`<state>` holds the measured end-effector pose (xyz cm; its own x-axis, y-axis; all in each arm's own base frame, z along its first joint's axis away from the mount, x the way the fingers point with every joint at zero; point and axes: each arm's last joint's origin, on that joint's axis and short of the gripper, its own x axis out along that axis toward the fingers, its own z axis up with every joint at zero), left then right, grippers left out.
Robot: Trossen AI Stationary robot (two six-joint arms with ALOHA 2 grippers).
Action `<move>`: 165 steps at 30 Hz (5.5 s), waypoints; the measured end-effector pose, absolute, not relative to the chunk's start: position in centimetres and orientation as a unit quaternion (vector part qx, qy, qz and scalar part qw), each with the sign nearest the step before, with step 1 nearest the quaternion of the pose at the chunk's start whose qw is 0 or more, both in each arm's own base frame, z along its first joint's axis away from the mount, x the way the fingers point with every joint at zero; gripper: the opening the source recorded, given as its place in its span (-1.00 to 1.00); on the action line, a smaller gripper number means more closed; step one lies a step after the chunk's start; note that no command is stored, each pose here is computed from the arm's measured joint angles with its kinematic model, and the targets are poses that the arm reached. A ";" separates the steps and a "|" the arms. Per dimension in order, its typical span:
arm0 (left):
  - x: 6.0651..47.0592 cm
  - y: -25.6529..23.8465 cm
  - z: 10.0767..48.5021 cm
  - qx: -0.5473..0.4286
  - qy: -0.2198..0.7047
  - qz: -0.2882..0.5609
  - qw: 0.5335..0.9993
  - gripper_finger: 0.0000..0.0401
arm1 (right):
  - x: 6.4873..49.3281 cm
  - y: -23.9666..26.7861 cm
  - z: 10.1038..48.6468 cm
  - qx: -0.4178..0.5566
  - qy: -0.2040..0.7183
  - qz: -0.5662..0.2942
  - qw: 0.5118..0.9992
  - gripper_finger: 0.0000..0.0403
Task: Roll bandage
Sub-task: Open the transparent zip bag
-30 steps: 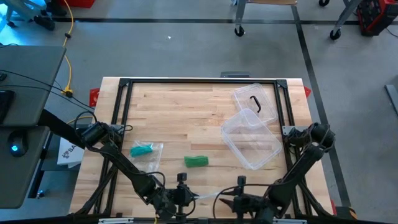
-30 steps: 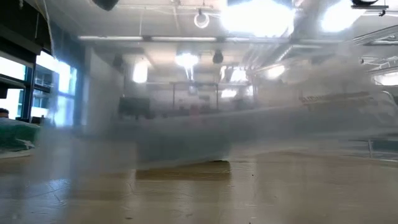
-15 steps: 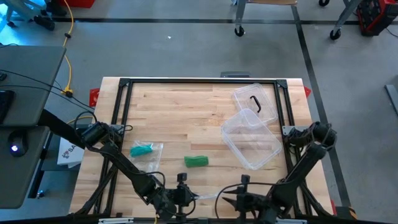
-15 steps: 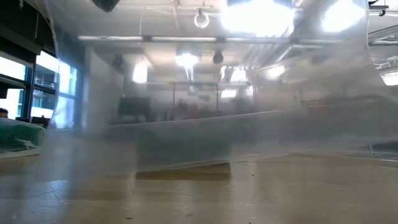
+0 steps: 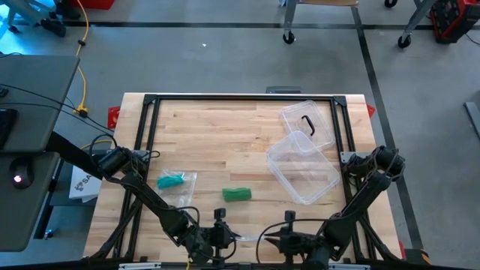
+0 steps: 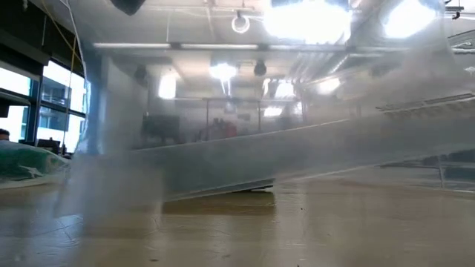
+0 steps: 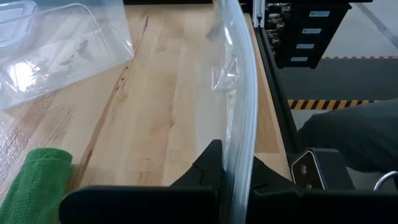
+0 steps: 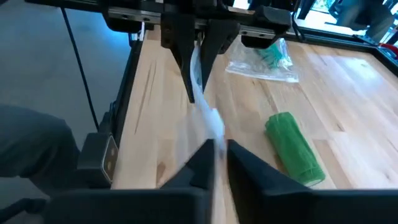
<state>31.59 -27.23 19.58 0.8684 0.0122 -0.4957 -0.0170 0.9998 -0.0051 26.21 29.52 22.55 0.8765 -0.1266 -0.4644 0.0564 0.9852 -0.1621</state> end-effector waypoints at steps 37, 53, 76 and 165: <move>36.6 -24.6 21.3 0.131 0.110 -0.042 0.984 -0.53 | 26.7 28.8 22.5 0.005 0.232 -0.097 0.968 -1.00; 36.5 -24.5 21.0 0.147 0.126 -0.030 0.981 -0.86 | 26.5 29.0 22.5 0.004 0.233 -0.094 0.968 -1.00; 34.9 -25.3 19.9 0.136 0.187 0.003 0.973 -0.99 | 27.0 28.8 22.3 -0.019 0.267 -0.049 0.962 -0.57; 32.9 -28.3 16.8 0.121 0.184 0.076 0.972 -0.96 | 26.4 30.3 21.1 0.001 0.203 -0.078 0.976 -1.00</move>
